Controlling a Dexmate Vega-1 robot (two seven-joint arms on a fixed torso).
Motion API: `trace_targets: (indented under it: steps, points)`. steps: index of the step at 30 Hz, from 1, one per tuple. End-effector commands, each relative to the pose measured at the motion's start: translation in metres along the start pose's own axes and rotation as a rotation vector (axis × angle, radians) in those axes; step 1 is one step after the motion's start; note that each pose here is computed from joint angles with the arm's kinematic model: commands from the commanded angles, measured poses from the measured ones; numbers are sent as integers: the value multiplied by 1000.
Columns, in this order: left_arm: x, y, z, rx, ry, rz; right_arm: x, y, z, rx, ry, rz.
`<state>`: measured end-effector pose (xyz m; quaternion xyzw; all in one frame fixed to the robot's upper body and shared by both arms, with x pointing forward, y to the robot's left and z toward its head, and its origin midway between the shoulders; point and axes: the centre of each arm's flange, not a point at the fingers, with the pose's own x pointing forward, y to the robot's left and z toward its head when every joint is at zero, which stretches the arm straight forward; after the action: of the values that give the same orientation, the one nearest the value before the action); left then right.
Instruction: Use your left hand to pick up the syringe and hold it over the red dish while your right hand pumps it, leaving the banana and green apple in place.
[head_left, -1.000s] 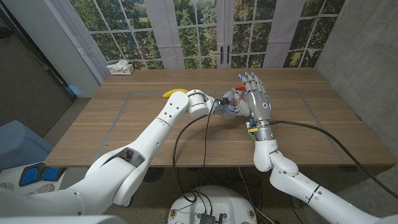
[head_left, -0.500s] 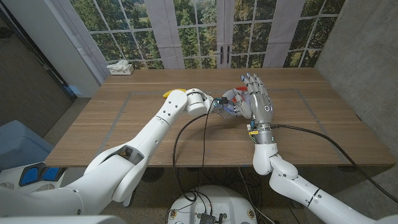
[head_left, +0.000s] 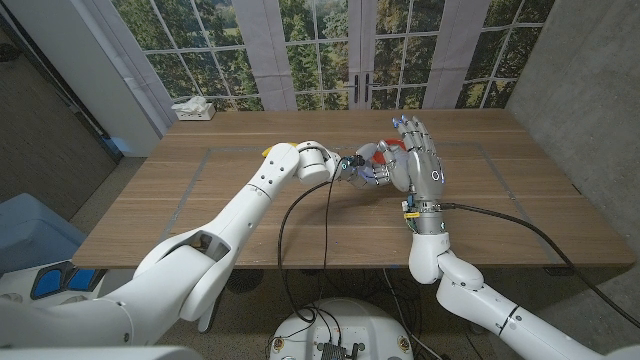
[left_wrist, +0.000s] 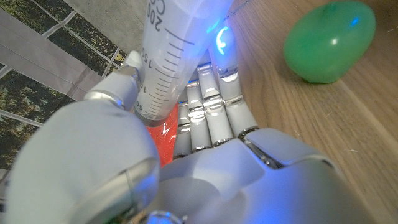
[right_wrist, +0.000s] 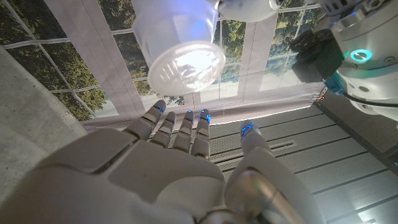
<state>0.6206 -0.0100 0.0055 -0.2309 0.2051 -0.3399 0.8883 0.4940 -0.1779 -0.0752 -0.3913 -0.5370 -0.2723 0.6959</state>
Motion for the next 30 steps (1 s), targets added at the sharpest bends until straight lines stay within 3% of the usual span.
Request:
trace_targets:
  steps: [1,18,30]
  points:
    - [5,-2,6,41,-10,-15,4,-13,-9,45,11,-69]
    - [0,-3,14,172,-90,-1,5,-24,-29,118,81,-126]
    - [-7,-2,16,212,-122,-4,5,-29,-46,250,159,-137]
